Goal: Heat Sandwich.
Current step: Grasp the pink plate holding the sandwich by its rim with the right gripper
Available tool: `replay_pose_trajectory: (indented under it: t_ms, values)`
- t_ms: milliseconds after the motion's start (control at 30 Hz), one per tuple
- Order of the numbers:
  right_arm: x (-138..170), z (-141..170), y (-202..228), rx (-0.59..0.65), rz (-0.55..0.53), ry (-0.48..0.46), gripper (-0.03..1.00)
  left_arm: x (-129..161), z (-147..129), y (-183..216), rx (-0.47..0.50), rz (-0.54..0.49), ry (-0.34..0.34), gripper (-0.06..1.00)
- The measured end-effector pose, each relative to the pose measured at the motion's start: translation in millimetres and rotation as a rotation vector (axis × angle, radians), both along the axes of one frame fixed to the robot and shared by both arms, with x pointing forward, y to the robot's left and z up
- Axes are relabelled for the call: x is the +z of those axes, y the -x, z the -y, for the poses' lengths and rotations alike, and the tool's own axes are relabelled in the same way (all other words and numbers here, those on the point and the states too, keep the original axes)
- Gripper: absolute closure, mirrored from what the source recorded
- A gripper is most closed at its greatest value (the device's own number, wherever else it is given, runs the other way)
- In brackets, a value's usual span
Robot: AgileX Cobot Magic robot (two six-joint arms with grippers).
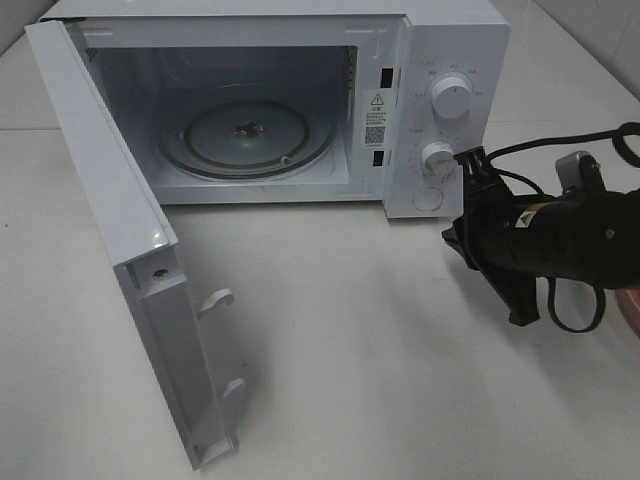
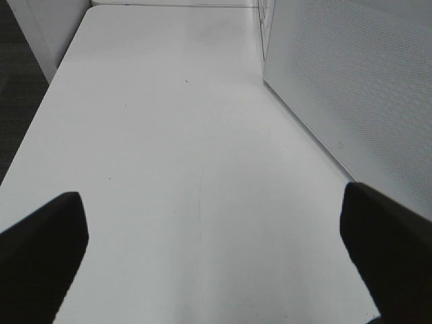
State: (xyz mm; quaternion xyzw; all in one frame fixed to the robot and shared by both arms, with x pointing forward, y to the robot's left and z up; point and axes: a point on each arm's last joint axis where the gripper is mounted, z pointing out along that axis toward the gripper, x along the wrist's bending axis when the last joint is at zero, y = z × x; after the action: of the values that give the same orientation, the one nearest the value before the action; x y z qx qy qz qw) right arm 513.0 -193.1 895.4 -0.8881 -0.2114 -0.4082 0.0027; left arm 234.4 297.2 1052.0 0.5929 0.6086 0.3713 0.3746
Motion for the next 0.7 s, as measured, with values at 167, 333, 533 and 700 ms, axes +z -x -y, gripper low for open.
replay_pose_trajectory:
  t_ms: [167, 333, 533, 700]
  values:
    - [6.1, -0.6, 13.7, 0.189, -0.096, 0.142, 0.94, 0.0, 0.0, 0.0, 0.000, 0.000, 0.000, -0.02]
    - [14.7, -0.6, 24.2, 0.417, -0.118, 0.299, 0.92, 0.0, 0.0, 0.0, 0.000, 0.000, 0.000, -0.02]
    - [23.8, -0.2, 33.2, 0.668, -0.093, 0.468, 0.91, 0.0, 0.0, 0.0, 0.000, 0.000, 0.000, -0.02]
    - [34.6, 1.6, 47.1, 0.968, -0.077, 0.636, 0.89, 0.0, 0.0, 0.0, 0.000, 0.000, 0.000, -0.02]
